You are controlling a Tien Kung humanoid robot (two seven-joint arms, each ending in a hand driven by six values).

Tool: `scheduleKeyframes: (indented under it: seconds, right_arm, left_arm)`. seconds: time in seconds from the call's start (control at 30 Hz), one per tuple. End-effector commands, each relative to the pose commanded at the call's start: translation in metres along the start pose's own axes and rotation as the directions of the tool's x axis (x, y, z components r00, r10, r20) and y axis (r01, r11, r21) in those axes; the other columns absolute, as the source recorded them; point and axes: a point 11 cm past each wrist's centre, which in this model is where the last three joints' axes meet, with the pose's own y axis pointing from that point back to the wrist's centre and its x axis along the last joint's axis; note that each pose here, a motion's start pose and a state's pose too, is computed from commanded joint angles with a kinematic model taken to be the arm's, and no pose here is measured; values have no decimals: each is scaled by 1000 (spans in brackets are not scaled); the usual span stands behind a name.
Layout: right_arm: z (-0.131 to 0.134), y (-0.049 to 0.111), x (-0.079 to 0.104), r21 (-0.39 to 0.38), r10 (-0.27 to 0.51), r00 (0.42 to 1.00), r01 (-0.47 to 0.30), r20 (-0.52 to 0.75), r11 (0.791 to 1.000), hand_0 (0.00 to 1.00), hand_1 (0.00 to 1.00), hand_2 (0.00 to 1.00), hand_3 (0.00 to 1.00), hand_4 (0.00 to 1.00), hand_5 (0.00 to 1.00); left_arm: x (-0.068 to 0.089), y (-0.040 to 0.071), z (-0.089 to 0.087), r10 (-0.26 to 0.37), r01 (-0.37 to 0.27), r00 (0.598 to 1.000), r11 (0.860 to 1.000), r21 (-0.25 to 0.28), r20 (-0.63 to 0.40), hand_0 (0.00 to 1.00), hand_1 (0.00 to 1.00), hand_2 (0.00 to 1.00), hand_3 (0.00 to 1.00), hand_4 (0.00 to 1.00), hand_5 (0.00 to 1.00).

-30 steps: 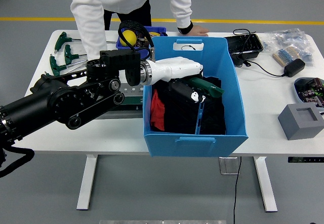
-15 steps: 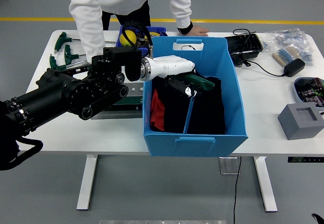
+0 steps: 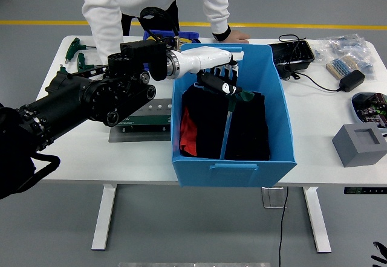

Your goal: Lift tool from toolbox,place it in box,lift tool from toolbox,place it in box

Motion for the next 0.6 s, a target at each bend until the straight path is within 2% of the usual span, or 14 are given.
scheduleKeyframes:
  seconds: [0.03,0.13,0.2,0.23,0.33,0.37,0.47,0.6]
  right_arm:
    - [-1,0,0,2,0,1000,0,-1,1000,669,659,717,563,788,670]
    - [-2,0,1,6,2,1000,-2,-2,1000,669,659,717,563,788,670]
    - [-2,0,1,6,3,1000,-3,-5,1000,669,659,717,563,788,670]
    - [-2,0,2,6,4,1000,-4,-6,1000,667,659,717,563,788,669]
    - [1,0,3,-1,5,1000,-5,-8,1000,667,659,717,563,788,669]
    - [3,-1,3,-3,6,1000,-6,-7,1000,667,659,717,563,788,669]
    - [8,-1,4,-11,7,1000,-7,-2,1000,666,658,717,563,788,670]
    - [16,-2,4,-23,9,1000,-9,-2,1000,666,658,717,563,788,670]
  left_arm:
    - [6,0,2,18,-18,1000,1000,-6,7,480,539,614,594,721,559]
    - [23,0,6,78,-78,997,997,-26,10,480,539,614,594,721,559]
    - [39,1,13,137,-136,990,989,-56,16,480,539,614,594,721,559]
    - [44,1,16,158,-156,987,985,-68,15,533,589,707,622,746,583]
    - [58,3,32,239,-238,971,962,-131,-14,533,589,707,622,746,583]
    - [60,3,38,257,-257,966,955,-151,-22,533,589,707,622,746,583]
    - [61,4,52,275,-276,961,943,-188,-30,552,604,724,631,766,599]
    - [59,13,57,282,-278,959,939,-205,-10,552,604,724,631,766,599]
